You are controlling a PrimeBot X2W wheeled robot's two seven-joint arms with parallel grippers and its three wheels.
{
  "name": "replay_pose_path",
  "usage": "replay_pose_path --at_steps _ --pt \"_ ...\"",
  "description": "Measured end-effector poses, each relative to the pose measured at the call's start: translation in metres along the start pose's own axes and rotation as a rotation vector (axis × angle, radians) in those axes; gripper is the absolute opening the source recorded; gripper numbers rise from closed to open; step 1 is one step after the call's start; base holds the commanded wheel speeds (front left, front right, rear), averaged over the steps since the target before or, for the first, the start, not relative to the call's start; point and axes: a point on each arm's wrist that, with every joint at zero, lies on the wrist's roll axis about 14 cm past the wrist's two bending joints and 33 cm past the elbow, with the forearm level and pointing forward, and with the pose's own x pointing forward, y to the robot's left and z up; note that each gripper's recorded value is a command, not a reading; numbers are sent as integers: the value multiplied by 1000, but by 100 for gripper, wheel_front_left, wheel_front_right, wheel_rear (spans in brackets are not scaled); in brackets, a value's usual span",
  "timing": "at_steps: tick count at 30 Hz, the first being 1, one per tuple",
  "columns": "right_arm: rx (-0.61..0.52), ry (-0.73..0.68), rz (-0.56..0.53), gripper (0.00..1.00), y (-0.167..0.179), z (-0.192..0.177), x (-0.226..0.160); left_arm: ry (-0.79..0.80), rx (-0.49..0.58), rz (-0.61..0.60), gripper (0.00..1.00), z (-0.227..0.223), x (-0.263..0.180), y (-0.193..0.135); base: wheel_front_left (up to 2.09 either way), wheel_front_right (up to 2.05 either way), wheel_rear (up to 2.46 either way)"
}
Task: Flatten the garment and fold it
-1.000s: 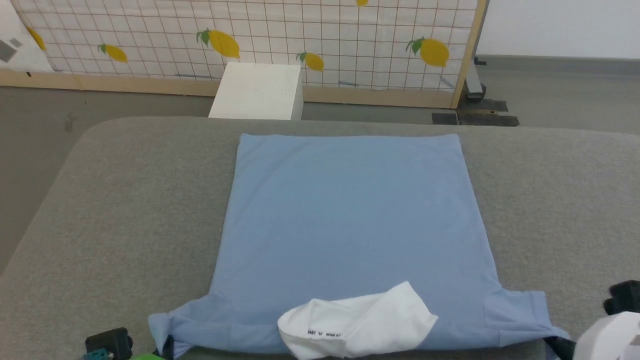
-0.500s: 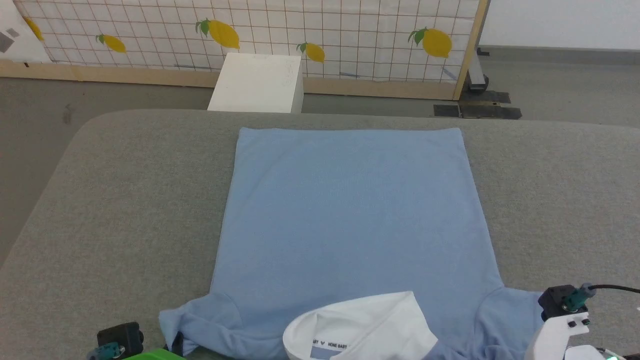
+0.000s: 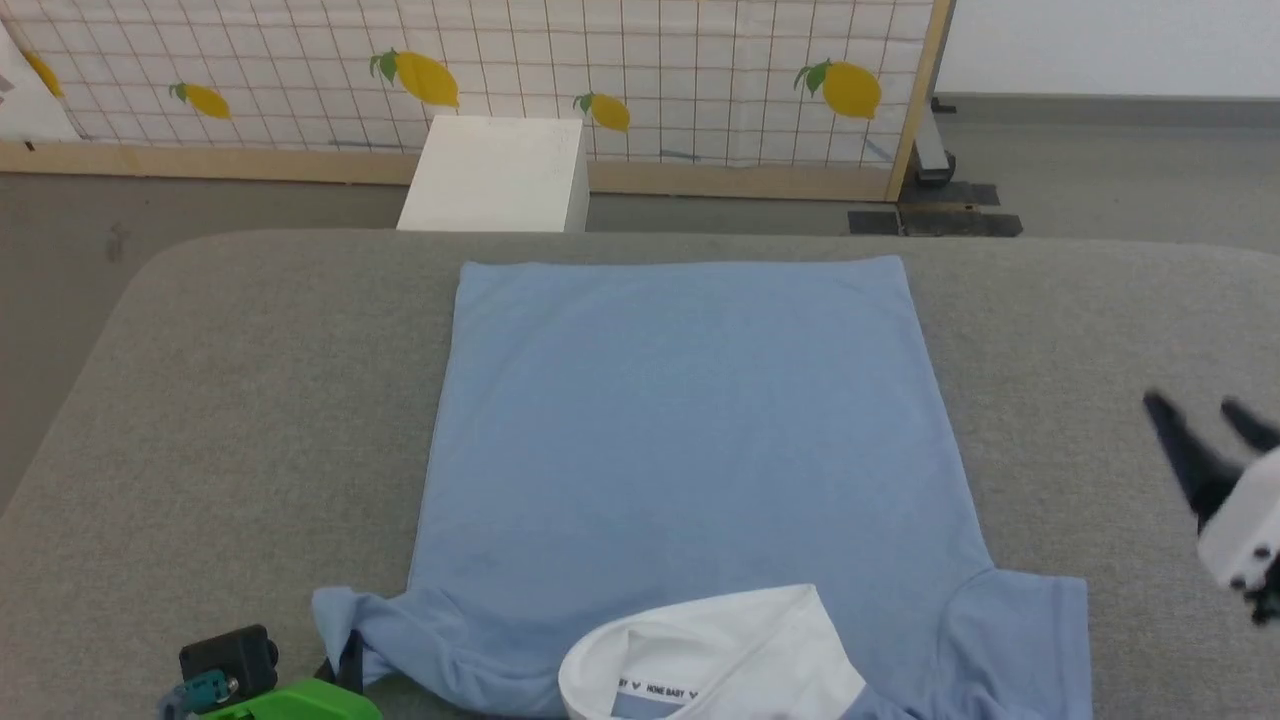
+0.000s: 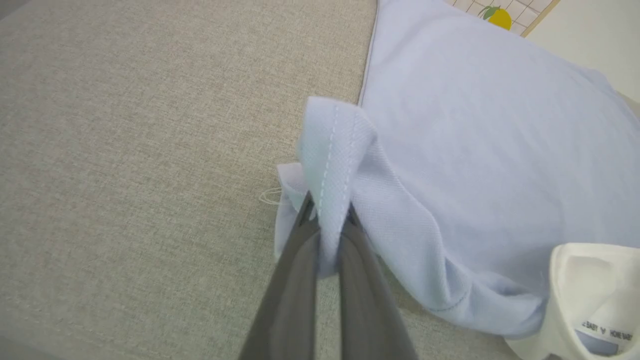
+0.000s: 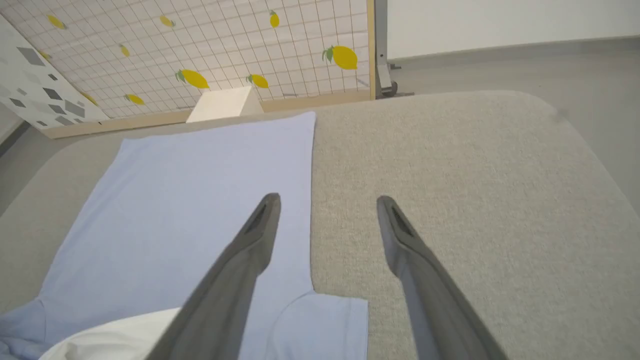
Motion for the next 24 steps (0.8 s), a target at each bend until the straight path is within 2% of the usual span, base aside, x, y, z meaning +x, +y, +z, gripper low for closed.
replay_pose_path --at_steps 2,5,8,14,19,24 --pt "-1 -82 -8 100 1 22 13 -2 -1 -4 0 2 2 -2 0 0 0" --pt "18 -126 -7 100 6 38 38 2 -3 -10 0 2 6 -4 0 0 0" --pt "-53 -112 -30 100 7 45 69 8 -8 -14 0 3 13 -7 0 0 0" --pt "-58 -62 -42 100 14 55 139 33 -45 -17 0 -1 30 -15 0 0 0" --pt "-115 63 -72 100 18 47 197 60 -52 -4 0 -5 49 -14 0 0 0" --pt "-206 285 -113 100 17 8 246 100 -58 31 0 -16 60 -7 0 0 0"
